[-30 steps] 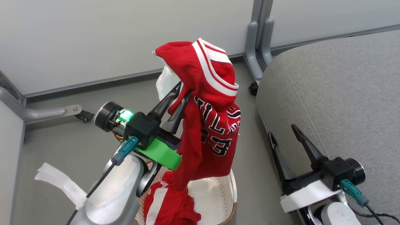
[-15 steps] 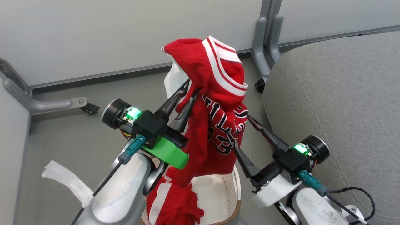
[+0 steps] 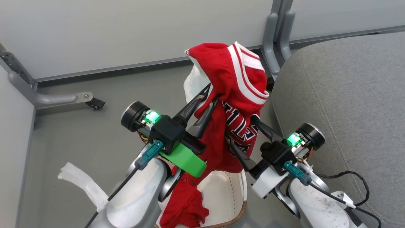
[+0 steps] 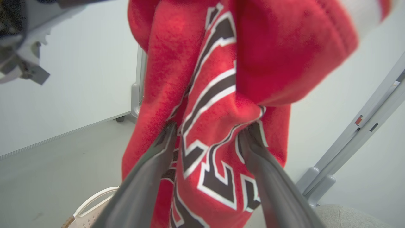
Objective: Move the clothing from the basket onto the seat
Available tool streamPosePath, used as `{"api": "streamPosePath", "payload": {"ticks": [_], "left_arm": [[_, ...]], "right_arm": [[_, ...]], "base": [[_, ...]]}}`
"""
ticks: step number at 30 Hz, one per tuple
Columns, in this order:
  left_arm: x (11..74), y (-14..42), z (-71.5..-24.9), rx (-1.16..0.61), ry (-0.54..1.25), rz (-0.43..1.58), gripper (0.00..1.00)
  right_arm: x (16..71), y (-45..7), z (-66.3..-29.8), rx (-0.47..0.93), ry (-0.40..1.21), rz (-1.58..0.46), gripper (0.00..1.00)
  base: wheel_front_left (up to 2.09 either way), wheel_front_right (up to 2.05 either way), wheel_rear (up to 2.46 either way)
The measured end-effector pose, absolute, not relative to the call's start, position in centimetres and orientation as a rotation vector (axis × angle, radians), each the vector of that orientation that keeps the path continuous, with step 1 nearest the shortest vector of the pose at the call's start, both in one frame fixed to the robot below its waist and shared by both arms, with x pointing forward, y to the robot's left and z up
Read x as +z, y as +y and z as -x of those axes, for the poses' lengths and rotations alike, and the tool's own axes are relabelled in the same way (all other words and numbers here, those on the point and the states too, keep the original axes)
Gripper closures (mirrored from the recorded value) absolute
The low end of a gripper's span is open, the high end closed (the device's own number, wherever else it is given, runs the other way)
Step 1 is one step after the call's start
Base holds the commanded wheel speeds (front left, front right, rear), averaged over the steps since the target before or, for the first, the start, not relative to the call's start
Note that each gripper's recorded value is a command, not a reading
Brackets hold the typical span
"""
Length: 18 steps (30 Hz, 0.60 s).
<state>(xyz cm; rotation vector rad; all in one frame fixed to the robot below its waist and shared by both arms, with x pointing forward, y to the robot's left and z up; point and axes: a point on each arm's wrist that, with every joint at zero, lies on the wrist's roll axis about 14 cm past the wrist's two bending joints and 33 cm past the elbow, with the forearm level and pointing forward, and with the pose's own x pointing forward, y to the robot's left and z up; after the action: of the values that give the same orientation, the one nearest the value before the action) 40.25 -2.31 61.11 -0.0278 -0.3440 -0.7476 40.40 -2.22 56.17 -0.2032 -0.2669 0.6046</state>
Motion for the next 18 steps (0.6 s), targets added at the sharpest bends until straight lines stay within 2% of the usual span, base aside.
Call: {"api": "streamPosePath", "payload": {"ticks": [8, 9, 10, 18], "left_arm": [[61.0, -3.1, -39.8, -0.771, -0.336, 0.043, 1.0], [61.0, -3.1, -39.7, -0.774, -0.338, 0.042, 1.0], [61.1, -3.2, -39.7, -0.776, -0.339, 0.043, 1.0], [61.1, -3.4, -39.6, -0.784, -0.337, 0.048, 1.0]], "right_arm": [[56.0, -1.8, -41.2, 0.602, -0.254, 0.183, 0.0], [56.0, -1.8, -41.2, 0.598, -0.25, 0.177, 0.38], [56.0, -1.8, -41.2, 0.597, -0.249, 0.174, 1.0], [56.4, -1.8, -41.2, 0.587, -0.252, 0.13, 1.0]], "base": [[0.0, 0.0, 0.0], [0.0, 0.0, 0.0], [0.0, 0.0, 0.0], [0.0, 0.0, 0.0]]}}
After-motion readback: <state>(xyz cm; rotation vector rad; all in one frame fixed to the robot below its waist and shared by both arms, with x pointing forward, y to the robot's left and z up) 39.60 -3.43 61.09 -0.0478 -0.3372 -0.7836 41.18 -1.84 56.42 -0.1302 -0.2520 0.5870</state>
